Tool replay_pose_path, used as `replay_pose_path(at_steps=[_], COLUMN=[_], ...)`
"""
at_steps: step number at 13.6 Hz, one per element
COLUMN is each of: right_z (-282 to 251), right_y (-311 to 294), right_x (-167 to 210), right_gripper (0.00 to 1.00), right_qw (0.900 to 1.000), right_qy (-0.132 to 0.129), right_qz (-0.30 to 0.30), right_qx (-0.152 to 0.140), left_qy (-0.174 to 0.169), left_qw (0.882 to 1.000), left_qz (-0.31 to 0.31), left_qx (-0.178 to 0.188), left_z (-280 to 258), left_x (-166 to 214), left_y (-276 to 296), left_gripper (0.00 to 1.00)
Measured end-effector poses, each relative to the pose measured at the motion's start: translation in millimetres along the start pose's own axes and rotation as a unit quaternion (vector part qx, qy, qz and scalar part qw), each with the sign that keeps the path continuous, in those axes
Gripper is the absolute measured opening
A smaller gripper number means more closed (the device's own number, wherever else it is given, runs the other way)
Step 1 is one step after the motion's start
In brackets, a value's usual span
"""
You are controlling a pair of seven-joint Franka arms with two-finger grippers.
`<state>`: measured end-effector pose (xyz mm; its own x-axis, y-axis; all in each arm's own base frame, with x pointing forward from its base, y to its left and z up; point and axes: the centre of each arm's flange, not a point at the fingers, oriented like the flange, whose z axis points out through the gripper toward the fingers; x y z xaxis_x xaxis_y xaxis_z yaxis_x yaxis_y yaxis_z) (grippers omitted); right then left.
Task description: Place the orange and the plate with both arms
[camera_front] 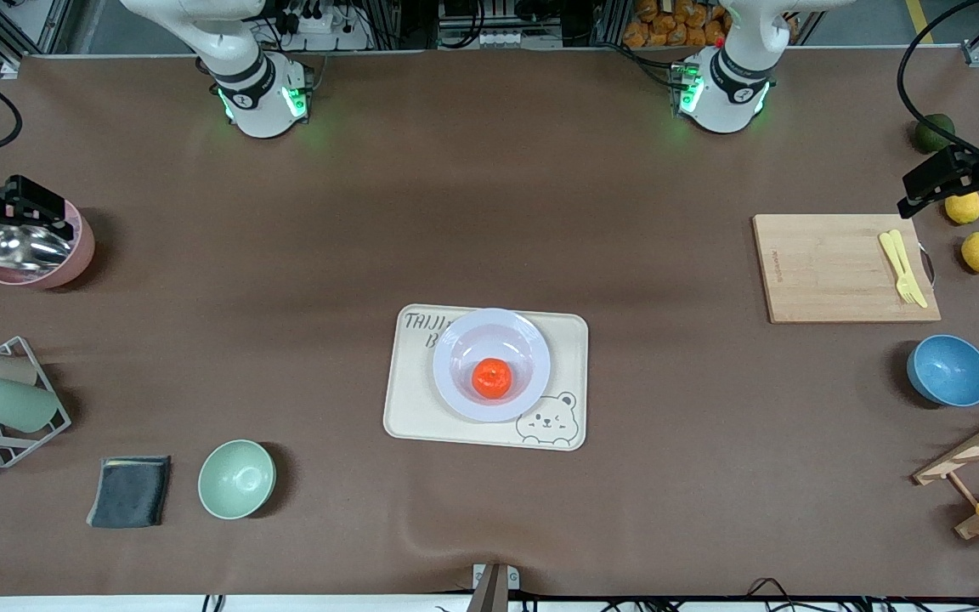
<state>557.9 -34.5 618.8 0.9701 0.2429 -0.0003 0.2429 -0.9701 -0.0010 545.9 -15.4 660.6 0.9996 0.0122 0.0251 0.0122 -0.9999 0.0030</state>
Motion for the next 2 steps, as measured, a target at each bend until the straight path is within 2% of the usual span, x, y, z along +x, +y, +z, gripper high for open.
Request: replay_pose_path(at_steps=[2], right_z=[-6.5], right_y=[-9.1], right_x=[-0.6], right_gripper=[1.0], right_qw=[0.999], right_qy=[-0.005], right_qz=[0.032], right_qx=[0.002], left_qy=[0.0], left_qw=[1.0], left_qz=[0.004], left_qx=[0.0], left_z=[0.2], left_x=[-0.2], left_y=[4.3], left_gripper=[1.0])
